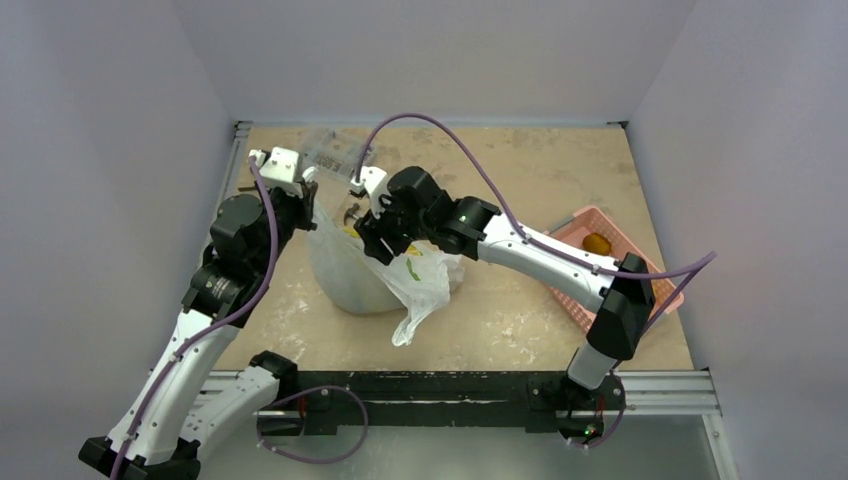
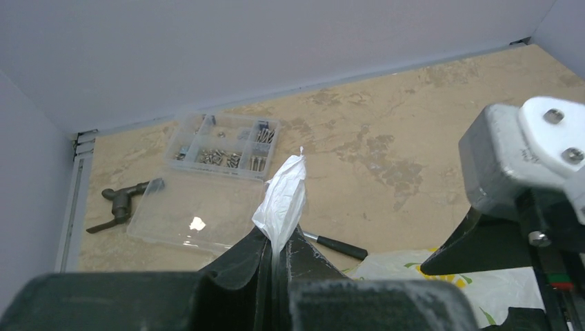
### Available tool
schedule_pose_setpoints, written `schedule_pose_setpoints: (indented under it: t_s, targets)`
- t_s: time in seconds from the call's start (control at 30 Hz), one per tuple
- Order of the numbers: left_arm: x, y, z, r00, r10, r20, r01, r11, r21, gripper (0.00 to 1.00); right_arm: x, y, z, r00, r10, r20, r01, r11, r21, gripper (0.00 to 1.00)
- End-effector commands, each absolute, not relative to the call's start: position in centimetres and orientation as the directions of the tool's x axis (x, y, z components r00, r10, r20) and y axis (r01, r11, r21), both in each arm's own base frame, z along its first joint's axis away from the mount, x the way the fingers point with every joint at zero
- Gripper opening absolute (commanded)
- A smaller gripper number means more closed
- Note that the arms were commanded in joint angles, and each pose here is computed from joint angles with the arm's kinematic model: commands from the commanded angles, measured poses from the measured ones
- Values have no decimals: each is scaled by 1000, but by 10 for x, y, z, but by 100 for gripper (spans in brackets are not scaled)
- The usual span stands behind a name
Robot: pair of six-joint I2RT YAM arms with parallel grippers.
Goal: Take the fake fruits out of the plastic bag
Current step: Adjust the plastic bag at the center of the board.
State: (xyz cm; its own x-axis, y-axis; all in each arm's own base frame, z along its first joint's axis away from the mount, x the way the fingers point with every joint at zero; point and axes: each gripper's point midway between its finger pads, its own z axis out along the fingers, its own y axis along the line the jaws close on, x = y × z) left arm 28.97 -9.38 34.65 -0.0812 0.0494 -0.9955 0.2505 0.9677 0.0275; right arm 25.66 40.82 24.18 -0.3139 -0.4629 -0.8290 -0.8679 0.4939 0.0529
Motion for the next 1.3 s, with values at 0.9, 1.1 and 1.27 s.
schedule_pose_setpoints:
  t_s: [0.9, 1.1, 1.27]
  targets:
    - [292, -99, 364, -40, 7, -999, 262, 965, -4, 0, 261, 385, 291, -230, -253, -940, -797, 604, 33, 0]
    - [291, -100, 363, -36, 3, -999, 269, 963, -7, 0, 247, 409, 305, -226, -217, -950, -863, 496, 92, 9]
    - [291, -104, 362, -43, 4, -999, 290, 957, -9, 0, 251, 431, 317, -249, -169, -954, -872, 467, 145, 61]
